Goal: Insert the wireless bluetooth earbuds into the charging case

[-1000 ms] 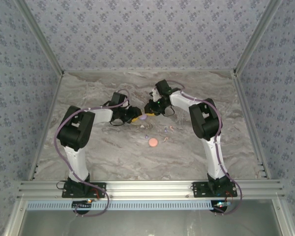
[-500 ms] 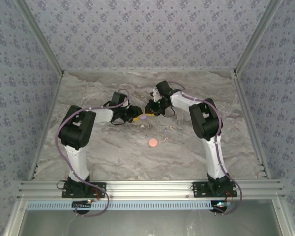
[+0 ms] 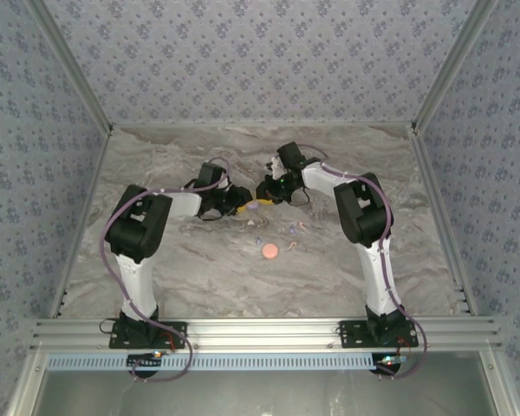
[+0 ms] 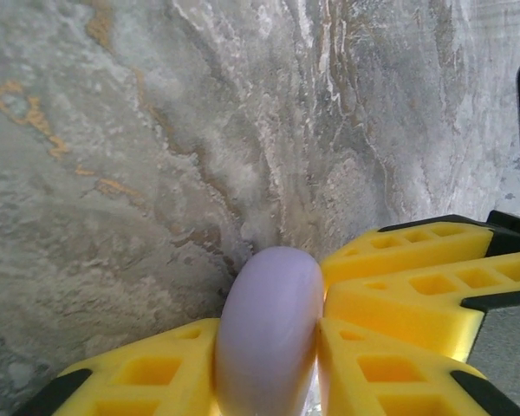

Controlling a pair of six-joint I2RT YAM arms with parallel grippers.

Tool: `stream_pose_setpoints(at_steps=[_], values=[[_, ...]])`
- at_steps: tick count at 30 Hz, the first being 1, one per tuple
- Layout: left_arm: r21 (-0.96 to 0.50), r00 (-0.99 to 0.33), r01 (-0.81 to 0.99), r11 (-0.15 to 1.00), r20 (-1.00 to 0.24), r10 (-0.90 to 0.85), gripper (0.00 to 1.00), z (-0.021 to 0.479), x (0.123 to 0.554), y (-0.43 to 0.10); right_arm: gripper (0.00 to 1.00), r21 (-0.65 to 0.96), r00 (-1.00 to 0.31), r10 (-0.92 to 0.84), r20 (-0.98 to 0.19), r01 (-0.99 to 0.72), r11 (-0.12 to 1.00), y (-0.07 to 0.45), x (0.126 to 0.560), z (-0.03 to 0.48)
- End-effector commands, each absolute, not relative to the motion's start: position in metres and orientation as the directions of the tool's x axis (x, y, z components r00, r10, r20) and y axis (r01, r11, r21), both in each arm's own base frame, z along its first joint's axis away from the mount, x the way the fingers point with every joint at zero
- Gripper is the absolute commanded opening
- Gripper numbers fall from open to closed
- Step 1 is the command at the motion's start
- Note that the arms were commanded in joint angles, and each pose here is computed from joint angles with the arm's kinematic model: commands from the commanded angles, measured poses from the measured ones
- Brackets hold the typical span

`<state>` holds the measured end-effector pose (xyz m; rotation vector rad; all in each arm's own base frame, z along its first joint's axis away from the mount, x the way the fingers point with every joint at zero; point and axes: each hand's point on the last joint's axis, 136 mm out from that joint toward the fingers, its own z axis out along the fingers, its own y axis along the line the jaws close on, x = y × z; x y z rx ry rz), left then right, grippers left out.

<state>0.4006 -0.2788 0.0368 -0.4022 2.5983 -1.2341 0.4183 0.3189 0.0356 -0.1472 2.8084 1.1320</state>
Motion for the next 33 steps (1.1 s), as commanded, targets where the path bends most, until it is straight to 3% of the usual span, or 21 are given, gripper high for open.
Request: stream_pose_setpoints(at_steps=[1, 6, 14, 25, 33], values=[[-0.786, -0.942, -0.142, 0.601, -0.079, -0.326, 0.29, 0.027, 0.397, -0.29, 0.22, 0.665, -0.996, -0.047, -0.079, -0.088, 0.741, 0.313, 0.404, 0.022], [-0.783, -0.938, -0.136, 0.607, -0.095, -0.332, 0.23, 0.029, 0.397, -0.287, 0.25, 0.668, -0.994, -0.039, -0.105, -0.099, 0.737, 0.31, 0.406, 0.034], [-0.784, -0.933, -0.03, 0.621, -0.201, -0.3, 0.16, 0.061, 0.397, -0.281, 0.38, 0.676, -0.973, -0.012, -0.229, -0.168, 0.718, 0.29, 0.408, 0.081], [-0.776, -0.848, 0.333, 0.536, -0.494, -0.189, 0.17, 0.175, 0.385, -0.285, 0.5, 0.718, -0.877, 0.024, -0.479, -0.376, 0.585, 0.242, 0.397, 0.175], [-0.717, -0.731, 0.566, 0.407, -0.665, -0.153, 0.18, 0.254, 0.359, -0.289, 0.53, 0.686, -0.763, 0.0, -0.646, -0.58, 0.439, 0.24, 0.366, 0.25]])
